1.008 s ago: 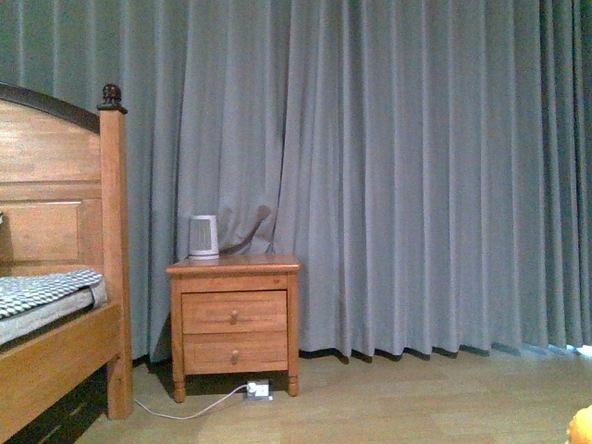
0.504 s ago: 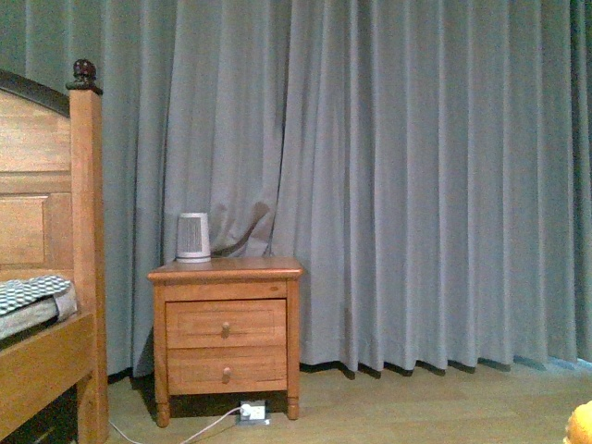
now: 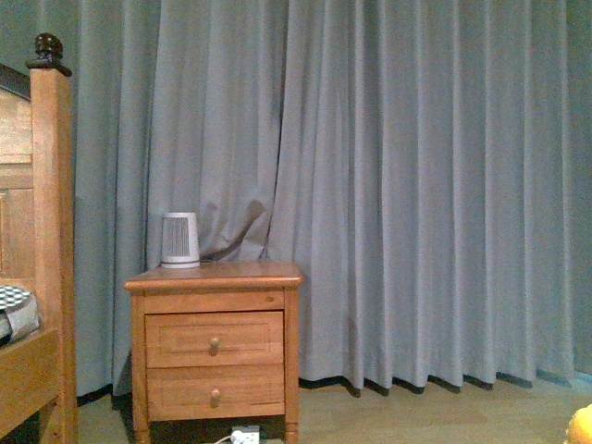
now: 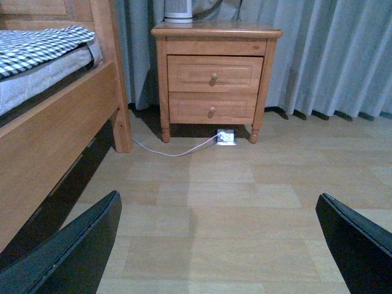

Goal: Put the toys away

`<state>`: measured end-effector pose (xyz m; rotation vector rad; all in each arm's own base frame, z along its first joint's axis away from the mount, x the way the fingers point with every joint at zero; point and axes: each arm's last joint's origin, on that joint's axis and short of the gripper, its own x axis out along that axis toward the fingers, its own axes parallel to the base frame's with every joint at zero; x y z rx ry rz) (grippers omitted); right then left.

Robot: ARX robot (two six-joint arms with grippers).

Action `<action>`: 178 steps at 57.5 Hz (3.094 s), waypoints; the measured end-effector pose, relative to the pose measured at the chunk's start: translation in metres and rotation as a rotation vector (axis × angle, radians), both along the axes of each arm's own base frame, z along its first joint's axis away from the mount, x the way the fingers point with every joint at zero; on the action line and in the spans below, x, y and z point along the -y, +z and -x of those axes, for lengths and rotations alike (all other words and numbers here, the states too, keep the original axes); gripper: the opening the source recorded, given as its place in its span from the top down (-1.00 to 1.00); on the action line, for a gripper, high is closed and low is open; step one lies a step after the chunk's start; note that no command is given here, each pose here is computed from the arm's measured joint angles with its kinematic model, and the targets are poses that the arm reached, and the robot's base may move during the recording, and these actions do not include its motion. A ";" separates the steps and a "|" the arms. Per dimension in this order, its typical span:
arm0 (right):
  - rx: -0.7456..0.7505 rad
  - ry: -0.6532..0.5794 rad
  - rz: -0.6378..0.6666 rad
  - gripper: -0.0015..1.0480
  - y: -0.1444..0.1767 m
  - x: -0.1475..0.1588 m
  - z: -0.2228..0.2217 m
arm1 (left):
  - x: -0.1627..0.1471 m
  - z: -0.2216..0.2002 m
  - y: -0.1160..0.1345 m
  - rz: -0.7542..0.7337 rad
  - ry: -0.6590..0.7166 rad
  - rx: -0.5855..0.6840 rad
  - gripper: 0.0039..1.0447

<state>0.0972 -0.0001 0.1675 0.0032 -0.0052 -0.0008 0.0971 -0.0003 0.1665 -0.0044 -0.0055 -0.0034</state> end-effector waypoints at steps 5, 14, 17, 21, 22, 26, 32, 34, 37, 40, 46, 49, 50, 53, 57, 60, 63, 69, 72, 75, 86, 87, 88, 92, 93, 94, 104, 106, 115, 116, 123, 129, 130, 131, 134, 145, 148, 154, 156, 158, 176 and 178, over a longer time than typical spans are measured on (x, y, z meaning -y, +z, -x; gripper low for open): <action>0.000 0.000 0.000 0.81 0.000 0.000 0.000 | 0.000 0.000 0.000 0.000 0.000 0.000 -0.88; 0.000 0.000 0.000 0.81 0.000 0.000 0.000 | 0.000 0.000 0.000 0.000 0.001 0.000 -0.88; 0.001 0.000 0.000 0.81 0.000 0.000 0.000 | 0.000 0.000 0.000 0.000 0.001 0.000 -0.88; 0.000 0.000 0.000 0.81 0.000 0.000 0.000 | 0.000 0.000 0.000 0.000 0.000 0.000 -0.88; 0.000 0.000 0.000 0.81 0.000 0.000 0.000 | 0.000 0.000 0.000 0.000 0.000 0.000 -0.88; 0.000 0.000 0.000 0.81 0.000 0.000 0.000 | 0.000 0.000 0.000 0.000 0.000 0.000 -0.88; 0.000 0.000 0.000 0.81 0.000 0.000 0.000 | 0.000 0.000 0.000 0.000 0.000 0.000 -0.88; 0.000 0.000 0.000 0.81 0.000 0.000 0.000 | 0.000 0.000 0.000 0.000 0.000 0.000 -0.88; 0.000 0.000 0.000 0.81 0.000 0.000 0.000 | 0.000 0.000 0.000 0.000 0.000 0.000 -0.88; 0.000 0.000 0.000 0.81 0.000 0.000 0.000 | 0.000 0.000 0.000 0.000 0.001 0.000 -0.88; 0.000 0.000 0.000 0.81 0.000 0.000 0.000 | 0.000 0.000 0.000 0.000 0.000 0.000 -0.88; 0.000 0.000 0.000 0.81 0.000 0.000 0.000 | 0.000 0.000 0.000 0.000 0.000 0.000 -0.88; 0.000 0.000 0.000 0.81 0.000 0.000 0.000 | 0.000 0.000 0.000 0.000 0.000 0.000 -0.88; 0.000 0.001 0.000 0.81 0.000 0.000 0.000 | 0.000 0.000 0.000 0.000 0.000 0.000 -0.88; 0.000 0.000 0.000 0.81 0.000 0.000 0.000 | 0.000 0.000 0.000 0.000 0.000 0.000 -0.88; 0.000 0.000 0.000 0.81 0.000 0.000 0.000 | 0.000 0.000 0.000 0.000 0.000 0.000 -0.88; 0.000 0.000 0.000 0.81 0.000 0.000 0.000 | 0.000 0.000 0.000 0.000 0.000 0.000 -0.88; 0.000 0.001 0.000 0.81 0.000 0.000 0.000 | 0.000 0.000 0.000 0.000 0.001 0.000 -0.88; 0.000 0.000 0.000 0.81 0.000 0.000 0.000 | 0.000 0.000 0.000 0.000 0.000 0.000 -0.88; 0.000 0.000 0.000 0.81 0.000 0.000 0.000 | 0.000 0.000 0.000 0.000 0.001 0.000 -0.88; 0.000 0.000 0.000 0.81 0.000 0.000 0.000 | 0.000 0.000 0.000 0.000 0.000 0.000 -0.88; 0.000 0.000 0.000 0.81 0.000 0.000 0.000 | 0.000 0.000 0.000 0.000 0.000 0.000 -0.88; 0.000 0.000 0.000 0.81 0.000 0.000 0.000 | 0.000 0.000 0.000 0.000 0.000 0.000 -0.88; 0.000 0.001 0.000 0.81 0.000 0.000 0.000 | 0.000 0.000 0.000 0.000 0.001 0.000 -0.88; 0.000 0.001 0.000 0.81 0.000 0.000 0.000 | 0.000 0.000 0.000 0.000 0.001 0.000 -0.88; 0.000 0.002 0.000 0.81 0.000 0.000 0.000 | 0.000 0.000 0.000 0.000 0.000 0.000 -0.88; -0.001 0.016 0.000 0.81 0.000 -0.001 0.000 | 0.000 0.000 0.000 0.000 0.008 0.000 -0.88; -0.001 0.014 0.000 0.81 0.000 -0.001 0.000 | 0.000 0.000 0.000 0.000 0.008 0.000 -0.88; -0.001 0.001 0.000 0.81 0.000 0.000 0.000 | 0.000 0.000 0.000 0.000 0.002 -0.002 -0.88; -0.001 0.001 0.000 0.81 0.000 0.000 0.000 | 0.000 0.000 0.000 0.000 0.001 -0.002 -0.88; -0.001 -0.003 0.000 0.81 0.000 0.000 0.000 | 0.000 0.000 0.000 0.000 0.002 -0.002 -0.88; 0.000 0.002 0.000 0.81 0.000 0.000 0.000 | 0.000 0.000 0.000 0.000 0.002 -0.001 -0.88; 0.000 0.001 0.000 0.81 0.000 0.000 0.000 | 0.000 0.000 0.000 0.000 0.002 -0.001 -0.88; -0.001 0.001 0.000 0.81 0.000 0.000 0.000 | 0.000 0.000 0.000 0.000 0.003 -0.001 -0.88; -0.001 0.002 0.000 0.81 0.000 0.000 0.000 | 0.000 0.000 0.000 0.000 0.002 -0.001 -0.88; 0.000 0.002 0.000 0.81 0.000 0.000 0.000 | 0.000 0.000 0.000 0.000 0.002 -0.001 -0.88; -0.001 -0.002 0.000 0.81 0.000 0.000 0.000 | 0.000 0.000 0.000 0.000 0.002 -0.002 -0.88; -0.001 0.002 0.000 0.81 0.000 0.000 0.000 | 0.000 0.000 0.000 0.000 0.004 -0.001 -0.88; -0.001 0.002 0.000 0.81 0.000 0.000 0.000 | 0.000 0.000 0.000 0.000 0.003 -0.001 -0.88; -0.002 0.002 0.000 0.81 0.000 0.000 0.000 | 0.000 0.000 0.000 0.000 0.003 -0.001 -0.88; -0.002 -0.001 0.000 0.81 0.000 0.000 0.000 | 0.000 0.000 0.000 0.000 0.003 -0.002 -0.88; -0.003 0.000 0.000 0.81 0.000 0.000 0.000 | 0.000 0.000 0.000 0.000 0.002 0.000 -0.88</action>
